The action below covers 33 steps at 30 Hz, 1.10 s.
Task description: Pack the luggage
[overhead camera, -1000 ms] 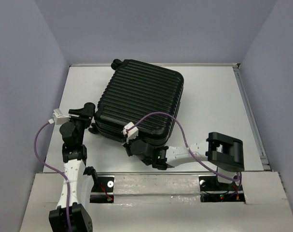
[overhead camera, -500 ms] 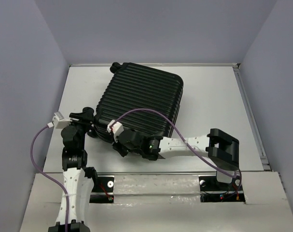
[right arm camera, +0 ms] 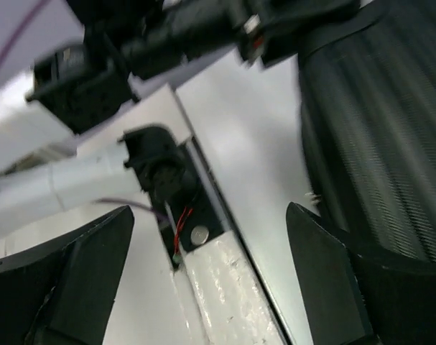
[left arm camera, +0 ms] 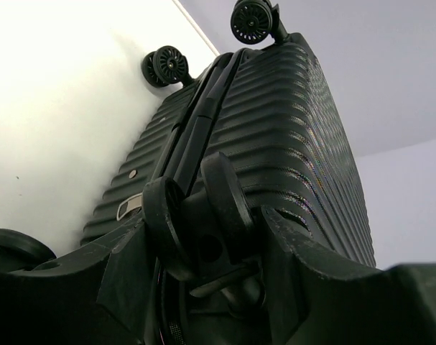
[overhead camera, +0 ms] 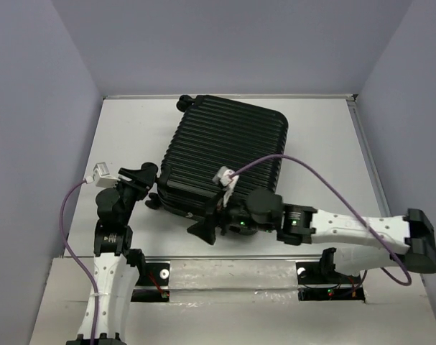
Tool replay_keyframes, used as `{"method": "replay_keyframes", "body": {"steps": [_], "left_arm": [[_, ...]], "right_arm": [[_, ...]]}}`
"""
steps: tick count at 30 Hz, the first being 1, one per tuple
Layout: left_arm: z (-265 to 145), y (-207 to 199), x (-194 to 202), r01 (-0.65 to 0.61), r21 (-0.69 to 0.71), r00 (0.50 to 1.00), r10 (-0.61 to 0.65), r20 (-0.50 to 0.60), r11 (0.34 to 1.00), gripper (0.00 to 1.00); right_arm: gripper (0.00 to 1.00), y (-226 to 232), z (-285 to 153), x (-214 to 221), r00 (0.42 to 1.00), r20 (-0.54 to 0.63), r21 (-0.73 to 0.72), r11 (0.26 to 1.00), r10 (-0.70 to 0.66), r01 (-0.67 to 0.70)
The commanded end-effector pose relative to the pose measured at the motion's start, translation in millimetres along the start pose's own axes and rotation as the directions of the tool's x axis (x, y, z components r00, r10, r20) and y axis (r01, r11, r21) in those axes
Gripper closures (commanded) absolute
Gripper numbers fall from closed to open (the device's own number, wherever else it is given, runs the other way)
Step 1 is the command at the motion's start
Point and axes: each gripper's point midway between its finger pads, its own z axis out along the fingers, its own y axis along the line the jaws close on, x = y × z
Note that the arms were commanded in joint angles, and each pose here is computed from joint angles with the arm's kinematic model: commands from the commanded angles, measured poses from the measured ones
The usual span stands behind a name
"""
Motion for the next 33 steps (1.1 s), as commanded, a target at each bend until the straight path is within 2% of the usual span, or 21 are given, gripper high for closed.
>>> {"method": "replay_keyframes", "body": {"steps": [1,3,4,5,8,9,11,12,16,17,19,20,22,23,25,26,27,28,31,32,33], "left_arm": [[-11.4,-27.6,13.1,-0.174,0.151,0.979,0.187,-0.081,0.973,0.94],[-13.2,-28.6,12.1,-0.193,0.154,0.975,0.207,-0.077,0.969,0.94],[-13.7,-28.3,12.6,-0.199,0.154,0.974,0.213,-0.078,0.968,0.94],[-14.9,-29.5,11.8,-0.205,0.160,0.973,0.219,-0.072,0.966,0.94],[-20.5,-38.9,16.7,-0.216,0.203,0.969,0.236,-0.077,0.955,0.94],[-22.9,-41.8,16.1,-0.220,0.215,0.969,0.239,-0.068,0.951,0.94],[-25.7,-46.1,16.5,-0.225,0.235,0.968,0.245,-0.061,0.946,0.94],[-28.2,-50.2,17.0,-0.226,0.253,0.967,0.248,-0.056,0.940,0.94],[-38.7,-65.8,23.1,-0.233,0.338,0.963,0.266,-0.053,0.912,0.94],[-41.1,-68.5,24.2,-0.234,0.352,0.962,0.269,-0.052,0.906,0.94],[-47.9,-76.2,28.3,-0.233,0.392,0.959,0.277,-0.058,0.890,0.94],[-50.6,-78.6,29.8,-0.230,0.406,0.959,0.277,-0.060,0.884,0.94],[-53.9,-81.4,36.7,-0.215,0.428,0.957,0.277,-0.086,0.878,0.94],[-56.4,-82.9,39.1,-0.205,0.439,0.958,0.272,-0.095,0.875,0.94],[-58.7,-81.5,44.5,-0.190,0.451,0.957,0.267,-0.114,0.872,0.94],[-60.9,-82.2,47.8,-0.181,0.462,0.956,0.266,-0.125,0.868,0.94],[-63.3,-83.1,48.9,-0.173,0.472,0.957,0.261,-0.127,0.865,0.94],[-65.6,-84.2,51.6,-0.166,0.483,0.955,0.262,-0.138,0.860,0.94],[-68.8,-86.8,54.7,-0.163,0.504,0.952,0.269,-0.146,0.848,0.94],[-69.8,-88.6,56.5,-0.160,0.516,0.950,0.274,-0.152,0.842,0.94],[-69.5,-89.1,57.1,-0.159,0.519,0.949,0.276,-0.155,0.840,0.94]], "right_arm": [[0.06,-82.2,-69.4,-68.5,0.962,0.272,0.360,0.925,0.019,-0.120],[0.04,-119.5,-101.2,-84.6,0.937,0.348,0.484,0.857,-0.003,-0.177],[0.02,-159.4,-127.8,-85.8,0.933,0.360,0.605,0.767,-0.024,-0.214],[0.01,-180.9,-154.2,-93.7,0.911,0.409,0.671,0.692,-0.047,-0.265],[0.00,-237.7,-200.6,-89.3,0.903,0.427,0.766,0.548,-0.043,-0.336],[0.00,-248.1,-206.3,-85.9,0.905,0.425,0.774,0.530,-0.030,-0.346],[0.00,-260.9,-203.4,-79.3,0.913,0.407,0.756,0.552,0.025,-0.352],[0.00,-281.7,-204.4,-71.1,0.920,0.388,0.775,0.518,0.061,-0.362],[0.00,-289.1,-154.6,-71.7,0.939,0.303,0.687,0.647,0.161,-0.332],[0.00,-295.5,-148.4,-71.9,0.941,0.296,0.690,0.644,0.166,-0.330],[0.00,-299.1,-113.1,-61.3,0.949,0.218,0.616,0.722,0.230,-0.316],[0.00,-298.8,-103.0,-78.2,0.951,0.217,0.590,0.747,0.219,-0.307],[0.01,-306.3,-71.0,-72.9,0.958,0.143,0.520,0.805,0.249,-0.287],[0.01,-304.5,-59.6,-99.7,0.963,0.156,0.480,0.836,0.219,-0.267],[0.02,-307.3,-37.9,-114.8,0.969,0.129,0.419,0.874,0.210,-0.246],[0.03,-319.4,-19.7,-105.7,0.969,0.077,0.378,0.893,0.233,-0.245],[0.03,-315.5,-10.1,-143.2,0.976,0.103,0.337,0.917,0.191,-0.215],[0.03,-311.3,1.4,-149.8,0.979,0.071,0.276,0.939,0.193,-0.205],[0.03,-328.1,30.3,-183.0,0.981,0.051,0.217,0.956,0.189,-0.195],[0.03,-338.5,42.0,-178.2,0.978,0.035,0.207,0.956,0.205,-0.207],[0.03,-335.5,35.5,-199.9,0.981,0.069,0.203,0.960,0.182,-0.192]]}}
